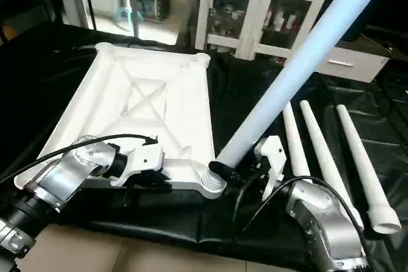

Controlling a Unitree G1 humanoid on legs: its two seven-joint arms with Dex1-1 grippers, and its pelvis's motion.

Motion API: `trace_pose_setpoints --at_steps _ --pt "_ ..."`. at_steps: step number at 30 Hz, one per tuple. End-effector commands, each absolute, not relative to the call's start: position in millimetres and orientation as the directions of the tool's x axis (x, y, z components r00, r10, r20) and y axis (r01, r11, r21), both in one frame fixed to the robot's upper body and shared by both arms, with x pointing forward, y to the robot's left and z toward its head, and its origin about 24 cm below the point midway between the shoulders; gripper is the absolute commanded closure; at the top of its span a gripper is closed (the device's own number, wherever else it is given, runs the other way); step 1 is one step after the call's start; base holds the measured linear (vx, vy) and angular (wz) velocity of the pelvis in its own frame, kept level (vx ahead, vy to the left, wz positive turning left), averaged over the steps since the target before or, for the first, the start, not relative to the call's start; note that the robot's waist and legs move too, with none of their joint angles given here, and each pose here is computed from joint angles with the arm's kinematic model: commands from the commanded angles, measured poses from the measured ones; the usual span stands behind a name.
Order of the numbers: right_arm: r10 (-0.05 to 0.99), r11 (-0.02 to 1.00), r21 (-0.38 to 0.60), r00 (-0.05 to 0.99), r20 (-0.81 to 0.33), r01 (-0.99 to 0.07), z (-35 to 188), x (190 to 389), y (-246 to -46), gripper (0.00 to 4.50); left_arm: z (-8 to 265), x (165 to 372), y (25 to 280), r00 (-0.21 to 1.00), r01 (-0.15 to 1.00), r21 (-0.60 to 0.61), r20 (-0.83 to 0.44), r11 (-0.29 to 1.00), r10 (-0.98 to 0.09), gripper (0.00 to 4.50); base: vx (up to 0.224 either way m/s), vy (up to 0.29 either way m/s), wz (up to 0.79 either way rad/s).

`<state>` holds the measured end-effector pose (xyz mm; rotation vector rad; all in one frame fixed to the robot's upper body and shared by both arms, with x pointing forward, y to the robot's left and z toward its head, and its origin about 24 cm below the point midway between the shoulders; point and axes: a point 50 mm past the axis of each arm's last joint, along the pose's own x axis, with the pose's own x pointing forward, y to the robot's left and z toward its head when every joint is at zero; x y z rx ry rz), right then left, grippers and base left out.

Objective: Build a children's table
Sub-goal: Insert table leg to table base

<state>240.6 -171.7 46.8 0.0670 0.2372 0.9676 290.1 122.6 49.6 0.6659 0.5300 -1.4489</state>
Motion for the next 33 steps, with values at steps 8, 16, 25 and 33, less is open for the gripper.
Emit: trace_pose_setpoints --at_steps 8,16,25,33 --pt "0.78 0.555 0.267 0.381 -0.496 -0.788 -2 230.4 -180.4 2.65 52 296 130 0.124 0.99 0.131 -0.719 0.042 -0.684 4.5 0.0 0.0 0.0" --pt "0.79 0.535 0.302 0.341 -0.51 -0.789 6 245.9 -180.8 2.65 52 295 129 0.115 0.992 0.124 -0.722 0.036 -0.682 4.5 0.0 0.0 0.0" --pt "0.784 0.521 0.315 0.299 -0.545 -0.793 8 254.1 -179.7 2.65 51 294 126 0.107 0.992 0.124 -0.721 0.025 -0.684 4.5 0.0 0.0 0.0" --pt "0.782 0.528 0.32 0.303 -0.545 -0.787 1 249.4 -177.7 2.65 51 294 125 0.113 0.991 0.128 -0.719 0.03 -0.686 4.5 0.0 0.0 0.0"
